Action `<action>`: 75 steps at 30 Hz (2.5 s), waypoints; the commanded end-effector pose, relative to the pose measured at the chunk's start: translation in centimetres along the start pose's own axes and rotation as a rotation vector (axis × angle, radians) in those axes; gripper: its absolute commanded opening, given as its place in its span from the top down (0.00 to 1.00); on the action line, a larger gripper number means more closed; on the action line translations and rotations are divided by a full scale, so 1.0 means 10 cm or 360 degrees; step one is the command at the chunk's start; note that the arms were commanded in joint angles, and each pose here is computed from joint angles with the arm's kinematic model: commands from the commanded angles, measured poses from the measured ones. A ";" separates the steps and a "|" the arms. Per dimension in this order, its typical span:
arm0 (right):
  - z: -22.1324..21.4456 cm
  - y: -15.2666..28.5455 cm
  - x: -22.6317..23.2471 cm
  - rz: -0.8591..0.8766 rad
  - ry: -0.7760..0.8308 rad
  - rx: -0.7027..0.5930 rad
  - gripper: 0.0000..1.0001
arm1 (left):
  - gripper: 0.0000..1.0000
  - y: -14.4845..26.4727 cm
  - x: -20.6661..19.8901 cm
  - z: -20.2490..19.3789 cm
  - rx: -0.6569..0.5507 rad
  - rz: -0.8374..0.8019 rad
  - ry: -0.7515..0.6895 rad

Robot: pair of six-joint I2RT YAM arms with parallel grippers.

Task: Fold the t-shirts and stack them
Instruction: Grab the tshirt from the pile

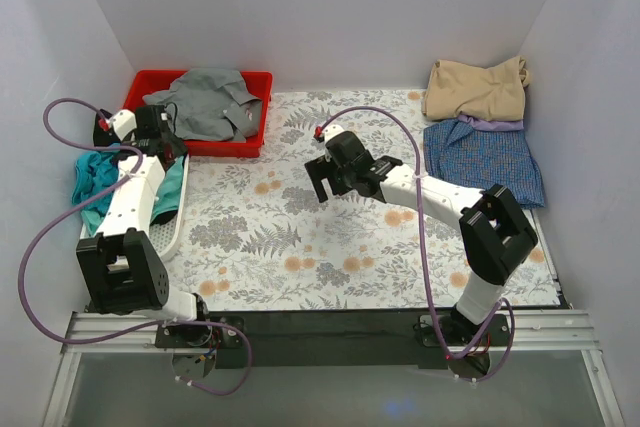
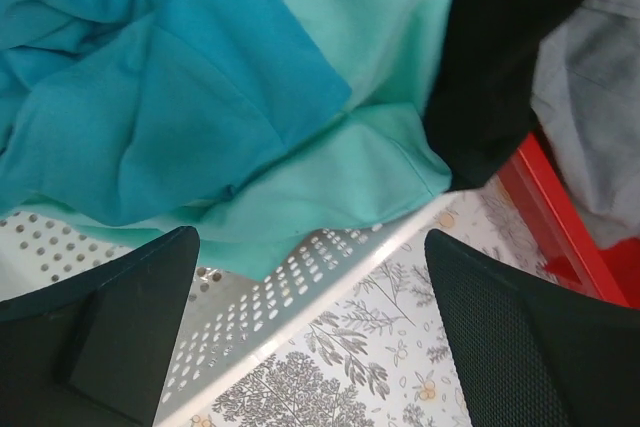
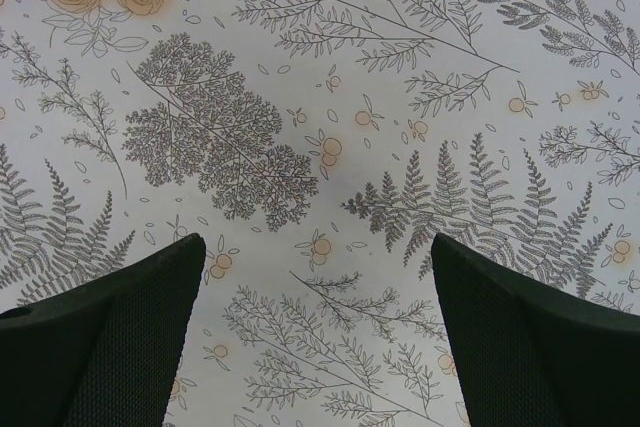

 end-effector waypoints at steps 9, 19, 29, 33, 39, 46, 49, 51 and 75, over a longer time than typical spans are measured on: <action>-0.05 -0.07 -0.02 0.0108 -0.0032 0.0031 0.02 | 0.04 -0.46 0.50 0.23 0.0040 0.0579 0.0240; -0.14 -0.12 -0.02 0.0131 -0.0055 0.0092 0.02 | 0.09 -0.83 0.76 -0.04 0.0226 0.0650 0.0268; -0.24 -0.22 0.12 0.0228 -0.0120 0.0150 0.02 | 1.00 -0.49 0.38 0.25 0.0161 0.0177 0.0329; -0.28 -0.20 0.09 0.0204 -0.0114 0.0156 0.02 | 1.00 -0.15 0.06 0.38 0.0203 -0.0152 0.0327; -0.30 -0.14 0.07 0.0181 -0.0124 0.0099 0.01 | 1.00 0.57 -0.27 0.96 -0.0031 -0.0554 0.0319; -0.43 -0.10 0.14 0.0233 -0.0135 0.0124 0.02 | 0.73 0.58 -0.16 0.87 -0.0002 -0.0501 0.0292; -0.48 -0.10 0.13 0.0227 -0.0132 0.0141 0.02 | 0.64 0.53 -0.13 0.79 0.0023 -0.0491 0.0288; -0.51 -0.11 0.14 0.0228 -0.0132 0.0153 0.02 | 0.55 0.48 -0.10 0.76 0.0030 -0.0457 0.0287; -0.47 0.23 -0.21 -0.0105 -0.0250 -0.0015 0.02 | 1.00 3.37 -1.66 0.35 0.0627 -0.2429 -0.0413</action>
Point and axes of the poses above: each gripper's point midway between its finger pads, its own y axis back along the fingers, its own x axis along the line the jaws close on, z = x × y, the point moved 1 cm from there along y, back along the fingers, and after that the axes turned 14 degrees about y, right-handed, at the moved point
